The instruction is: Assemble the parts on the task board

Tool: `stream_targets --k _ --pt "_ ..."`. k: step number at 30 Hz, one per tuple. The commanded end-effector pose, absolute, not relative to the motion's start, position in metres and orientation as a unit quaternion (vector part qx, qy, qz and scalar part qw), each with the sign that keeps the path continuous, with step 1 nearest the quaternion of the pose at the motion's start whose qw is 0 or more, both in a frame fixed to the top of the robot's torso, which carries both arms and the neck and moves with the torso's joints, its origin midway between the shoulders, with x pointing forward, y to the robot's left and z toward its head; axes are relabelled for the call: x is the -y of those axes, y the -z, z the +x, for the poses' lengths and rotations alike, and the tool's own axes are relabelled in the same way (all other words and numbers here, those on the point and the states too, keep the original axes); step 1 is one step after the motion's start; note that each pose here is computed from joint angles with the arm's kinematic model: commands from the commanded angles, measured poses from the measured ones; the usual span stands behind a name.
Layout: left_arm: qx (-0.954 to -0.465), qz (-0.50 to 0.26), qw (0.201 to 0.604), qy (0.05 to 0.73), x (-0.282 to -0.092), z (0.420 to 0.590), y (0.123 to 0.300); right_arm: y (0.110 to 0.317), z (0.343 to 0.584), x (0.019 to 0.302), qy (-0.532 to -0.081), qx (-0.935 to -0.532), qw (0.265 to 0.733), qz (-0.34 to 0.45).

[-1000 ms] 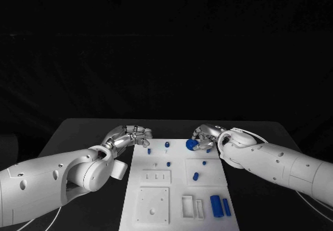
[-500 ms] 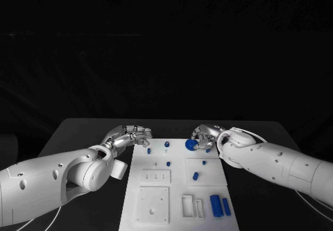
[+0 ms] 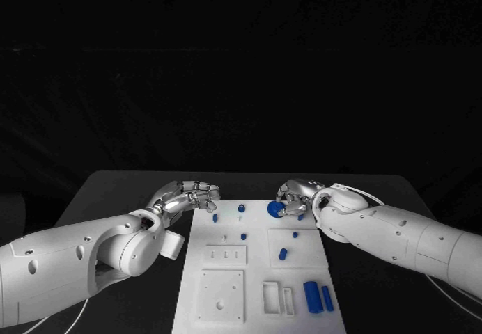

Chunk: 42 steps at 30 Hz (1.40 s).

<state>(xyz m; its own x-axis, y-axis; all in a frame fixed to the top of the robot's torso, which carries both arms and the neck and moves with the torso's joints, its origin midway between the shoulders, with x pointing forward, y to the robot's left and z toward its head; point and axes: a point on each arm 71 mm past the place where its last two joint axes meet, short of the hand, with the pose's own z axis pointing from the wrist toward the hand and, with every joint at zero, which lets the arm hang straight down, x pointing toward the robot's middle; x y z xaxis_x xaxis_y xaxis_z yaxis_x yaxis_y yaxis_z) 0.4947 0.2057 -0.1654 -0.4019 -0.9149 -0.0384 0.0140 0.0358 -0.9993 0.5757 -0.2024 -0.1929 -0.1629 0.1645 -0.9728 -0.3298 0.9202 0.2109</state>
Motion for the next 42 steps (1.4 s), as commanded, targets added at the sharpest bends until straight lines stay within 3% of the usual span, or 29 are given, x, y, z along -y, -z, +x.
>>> stream_targets --k 1,42 --pt "-0.6 -0.368 0.394 0.592 -0.203 0.494 0.164 0.2 0.574 0.202 -0.17 -0.749 0.636 -0.071" --pt "-0.6 -0.368 0.394 0.591 -0.202 0.495 0.164 0.201 0.567 0.189 -0.125 -0.712 0.675 -0.151"
